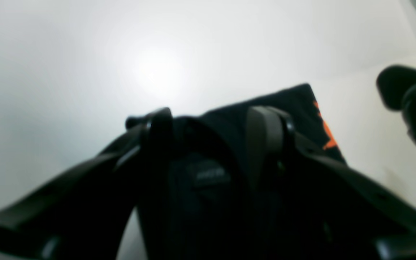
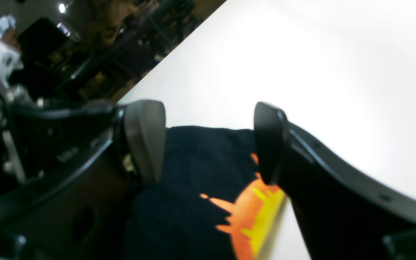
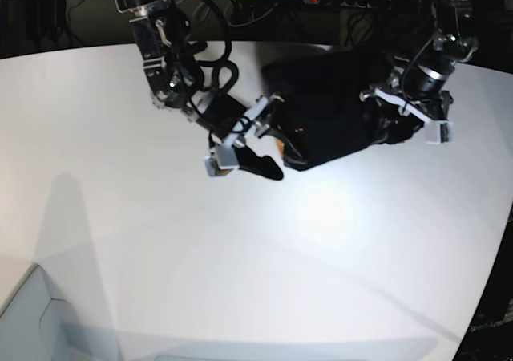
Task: Layout the t-shirt on the table in an organized manner, then fold the t-shirt properly
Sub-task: 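Flip the held bundle over with both grippers and lay it flat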
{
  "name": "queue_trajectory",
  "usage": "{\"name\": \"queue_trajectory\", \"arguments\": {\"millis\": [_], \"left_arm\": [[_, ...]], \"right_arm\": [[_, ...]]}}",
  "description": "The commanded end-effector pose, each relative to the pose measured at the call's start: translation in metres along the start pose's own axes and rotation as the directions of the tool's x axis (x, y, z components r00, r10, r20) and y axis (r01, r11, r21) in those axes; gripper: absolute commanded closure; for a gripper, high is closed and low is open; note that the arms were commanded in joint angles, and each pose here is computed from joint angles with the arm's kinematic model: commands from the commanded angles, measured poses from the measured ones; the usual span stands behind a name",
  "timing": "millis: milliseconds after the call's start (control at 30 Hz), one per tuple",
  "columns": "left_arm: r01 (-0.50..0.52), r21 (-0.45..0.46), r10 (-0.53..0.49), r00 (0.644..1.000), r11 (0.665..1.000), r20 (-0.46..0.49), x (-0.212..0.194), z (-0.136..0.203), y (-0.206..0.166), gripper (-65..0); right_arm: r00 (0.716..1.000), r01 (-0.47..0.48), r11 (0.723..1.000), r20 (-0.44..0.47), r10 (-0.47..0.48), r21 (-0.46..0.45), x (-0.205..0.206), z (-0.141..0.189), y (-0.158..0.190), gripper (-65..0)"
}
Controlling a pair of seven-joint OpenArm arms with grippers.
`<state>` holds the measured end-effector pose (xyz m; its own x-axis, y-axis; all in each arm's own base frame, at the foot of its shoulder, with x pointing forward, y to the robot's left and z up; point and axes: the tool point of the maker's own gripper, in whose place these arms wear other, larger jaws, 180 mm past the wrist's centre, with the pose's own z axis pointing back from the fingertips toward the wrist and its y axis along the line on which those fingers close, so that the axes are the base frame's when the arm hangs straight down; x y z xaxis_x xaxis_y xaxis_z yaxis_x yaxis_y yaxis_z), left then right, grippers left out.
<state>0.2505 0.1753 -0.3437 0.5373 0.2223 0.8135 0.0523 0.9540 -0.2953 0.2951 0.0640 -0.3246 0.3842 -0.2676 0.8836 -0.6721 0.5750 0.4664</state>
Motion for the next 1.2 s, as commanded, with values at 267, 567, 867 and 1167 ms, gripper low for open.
{"name": "queue_trajectory", "arguments": {"millis": [267, 567, 867, 1167], "left_arm": [[-0.037, 0.076, 0.036, 0.999, 0.996, 0.026, -0.005, 0.03, 0.018, -59.7], [-0.167, 0.097, 0.164, 0.986, 0.981, 0.04, -0.022, 0.018, 0.013, -59.9], [-0.234, 0.135, 0.238, 0.971, 0.963, -0.014, -0.052, 0.013, 0.022, -59.9], [-0.276, 0.164, 0.29, 0.955, 0.947, -0.066, -0.079, 0.003, 0.031, -59.9]], "right_arm": [[1.0, -0.007, 1.0, 0.018, 0.007, -0.006, 0.004, 0.012, -0.007, -39.2], [1.0, -0.003, 1.0, 0.016, 0.003, -0.007, 0.002, 0.013, -0.006, -39.2], [1.0, -0.015, 1.0, 0.0, 0.015, -0.009, 0.0, 0.017, -0.01, -39.2], [1.0, -0.015, 1.0, -0.001, 0.015, -0.007, -0.001, 0.017, -0.009, -39.2]]}}
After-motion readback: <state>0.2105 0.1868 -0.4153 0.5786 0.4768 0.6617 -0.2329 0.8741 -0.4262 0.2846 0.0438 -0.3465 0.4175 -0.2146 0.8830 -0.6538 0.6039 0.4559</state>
